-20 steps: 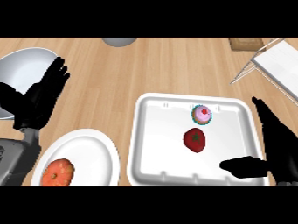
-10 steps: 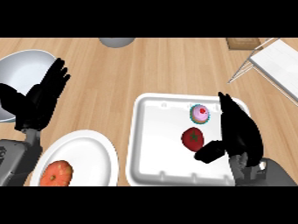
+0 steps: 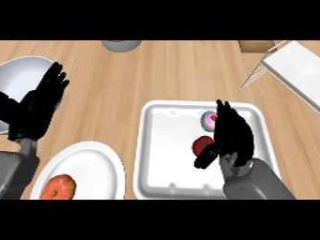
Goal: Pick the tomato from the tray and place it in the tiered shelf
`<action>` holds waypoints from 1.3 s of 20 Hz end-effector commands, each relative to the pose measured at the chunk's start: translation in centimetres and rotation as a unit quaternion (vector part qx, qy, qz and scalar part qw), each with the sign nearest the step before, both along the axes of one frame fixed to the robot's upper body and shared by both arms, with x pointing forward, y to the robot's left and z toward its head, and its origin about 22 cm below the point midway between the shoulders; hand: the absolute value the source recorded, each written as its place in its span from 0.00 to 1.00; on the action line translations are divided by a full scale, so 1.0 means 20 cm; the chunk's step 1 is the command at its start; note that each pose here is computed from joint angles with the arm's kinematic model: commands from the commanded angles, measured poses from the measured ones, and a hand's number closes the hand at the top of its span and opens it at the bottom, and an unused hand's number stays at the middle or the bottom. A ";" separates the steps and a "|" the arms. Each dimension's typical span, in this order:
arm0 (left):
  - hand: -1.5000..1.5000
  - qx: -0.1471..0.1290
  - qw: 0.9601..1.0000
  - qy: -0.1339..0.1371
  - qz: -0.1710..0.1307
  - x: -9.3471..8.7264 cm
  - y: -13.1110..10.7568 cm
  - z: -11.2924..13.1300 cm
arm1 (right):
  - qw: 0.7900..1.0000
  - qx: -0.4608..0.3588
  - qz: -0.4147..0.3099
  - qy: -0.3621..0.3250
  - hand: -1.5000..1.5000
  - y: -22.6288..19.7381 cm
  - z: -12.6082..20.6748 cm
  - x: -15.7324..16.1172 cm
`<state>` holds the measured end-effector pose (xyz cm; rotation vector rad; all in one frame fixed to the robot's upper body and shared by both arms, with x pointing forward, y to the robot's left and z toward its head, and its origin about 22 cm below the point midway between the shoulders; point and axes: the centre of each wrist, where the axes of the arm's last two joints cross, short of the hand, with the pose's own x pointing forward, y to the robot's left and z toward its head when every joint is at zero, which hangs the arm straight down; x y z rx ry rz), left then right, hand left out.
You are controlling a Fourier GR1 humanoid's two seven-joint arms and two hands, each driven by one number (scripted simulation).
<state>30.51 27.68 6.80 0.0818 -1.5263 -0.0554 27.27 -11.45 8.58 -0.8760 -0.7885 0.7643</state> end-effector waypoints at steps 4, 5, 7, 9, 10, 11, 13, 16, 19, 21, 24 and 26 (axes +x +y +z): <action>0.50 0.002 1.000 0.001 0.003 -0.02 0.04 -0.01 | 0.992 -0.058 -0.073 0.082 0.00 0.11 0.02 0.01; 0.50 -0.005 1.000 0.000 0.008 0.01 0.04 0.05 | 0.991 -0.062 -0.078 0.084 0.00 0.19 -0.02 0.05; 0.50 0.002 1.000 0.004 -0.002 -0.07 -0.02 -0.01 | 0.991 -0.065 -0.078 0.085 0.00 0.15 -0.01 0.03; 0.50 -0.001 1.000 0.003 0.005 -0.02 -0.04 0.01 | 0.992 -0.058 -0.081 0.073 0.00 0.14 -0.08 -0.03; 0.50 0.003 1.000 0.004 0.000 -0.01 -0.02 -0.02 | 0.992 -0.050 -0.089 0.072 0.00 0.21 -0.08 0.00; 0.50 0.001 1.000 -0.006 -0.003 -0.06 0.01 0.08 | 0.991 -0.057 -0.098 0.074 0.00 0.16 -0.16 -0.03; 0.50 -0.001 1.000 0.002 -0.001 -0.07 0.00 -0.02 | 0.992 -0.056 -0.090 0.074 0.00 0.17 -0.16 -0.04; 0.50 0.001 1.000 0.007 0.002 -0.04 0.02 0.00 | 0.991 -0.053 -0.099 0.072 0.00 0.19 -0.17 -0.03; 0.50 -0.005 1.000 0.004 0.002 -0.04 -0.03 -0.08 | 0.992 -0.044 -0.090 0.079 0.00 0.16 -0.18 0.01; 0.50 -0.007 1.000 0.008 -0.002 -0.03 -0.02 -0.07 | 0.991 -0.045 -0.092 0.084 0.00 0.12 -0.23 0.02; 0.50 -0.001 1.000 -0.009 0.001 -0.01 -0.08 0.01 | 0.990 -0.043 -0.095 0.093 0.00 0.10 -0.33 0.00; 0.50 0.006 1.000 -0.005 -0.007 0.00 -0.02 -0.06 | 0.991 -0.030 -0.094 0.089 0.00 0.10 -0.26 0.08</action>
